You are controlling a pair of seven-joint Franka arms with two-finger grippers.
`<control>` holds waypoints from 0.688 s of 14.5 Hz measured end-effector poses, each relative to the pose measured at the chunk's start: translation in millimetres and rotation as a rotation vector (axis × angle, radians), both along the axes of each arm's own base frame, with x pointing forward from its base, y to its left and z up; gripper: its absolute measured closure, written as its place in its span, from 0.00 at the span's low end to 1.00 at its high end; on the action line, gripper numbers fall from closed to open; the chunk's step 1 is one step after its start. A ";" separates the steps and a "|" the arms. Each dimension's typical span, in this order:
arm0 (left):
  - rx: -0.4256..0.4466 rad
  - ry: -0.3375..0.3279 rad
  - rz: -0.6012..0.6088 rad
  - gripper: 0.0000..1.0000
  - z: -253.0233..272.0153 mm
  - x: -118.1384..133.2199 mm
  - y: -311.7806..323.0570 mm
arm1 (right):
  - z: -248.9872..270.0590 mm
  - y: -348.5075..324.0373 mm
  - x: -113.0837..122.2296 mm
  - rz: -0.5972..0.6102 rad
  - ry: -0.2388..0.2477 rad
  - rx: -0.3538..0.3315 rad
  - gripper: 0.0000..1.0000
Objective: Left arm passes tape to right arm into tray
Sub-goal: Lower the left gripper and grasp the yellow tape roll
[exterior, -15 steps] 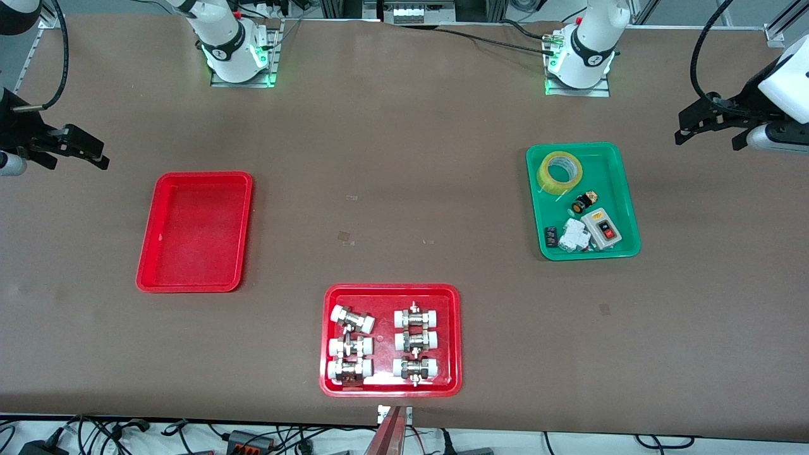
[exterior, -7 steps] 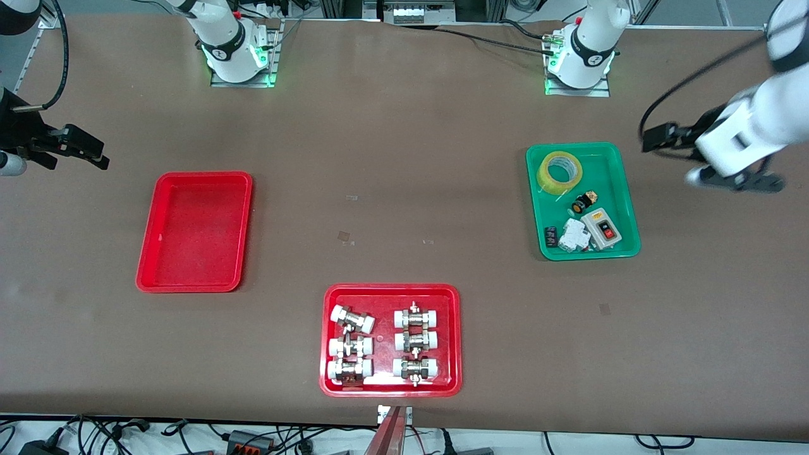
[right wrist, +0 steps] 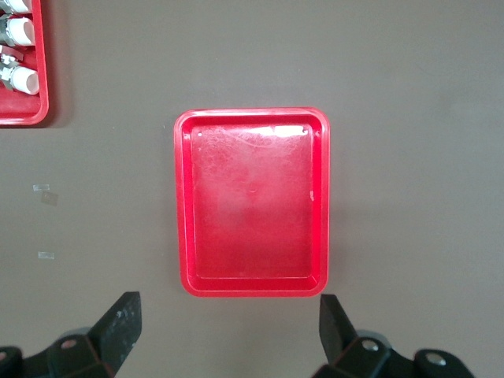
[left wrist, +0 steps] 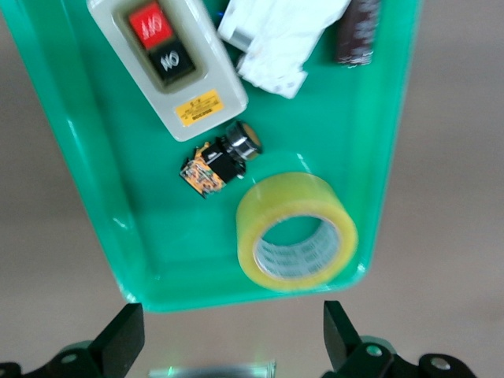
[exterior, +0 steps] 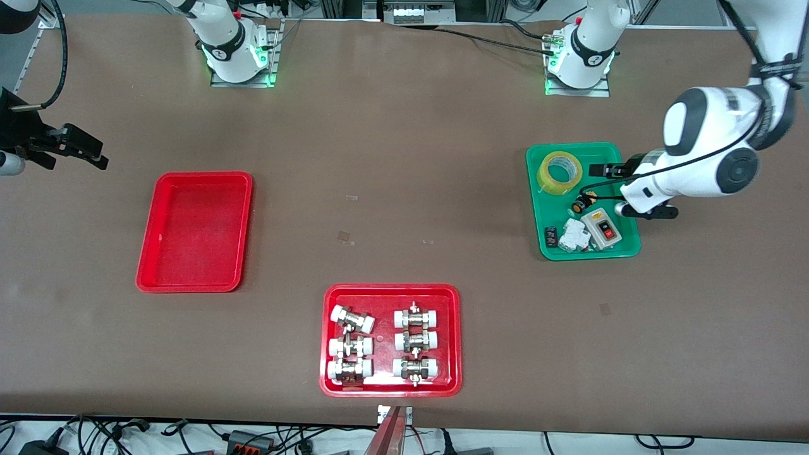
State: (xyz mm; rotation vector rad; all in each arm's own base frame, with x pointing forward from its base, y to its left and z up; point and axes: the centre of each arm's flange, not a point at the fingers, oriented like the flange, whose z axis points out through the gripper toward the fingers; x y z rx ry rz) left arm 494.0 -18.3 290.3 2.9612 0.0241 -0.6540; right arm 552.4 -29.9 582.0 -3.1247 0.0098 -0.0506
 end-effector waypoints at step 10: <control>-0.013 0.019 0.083 0.04 -98.3 -68.7 -1.4 | 0.1 -0.1 0.0 0.001 0.000 -0.001 0.00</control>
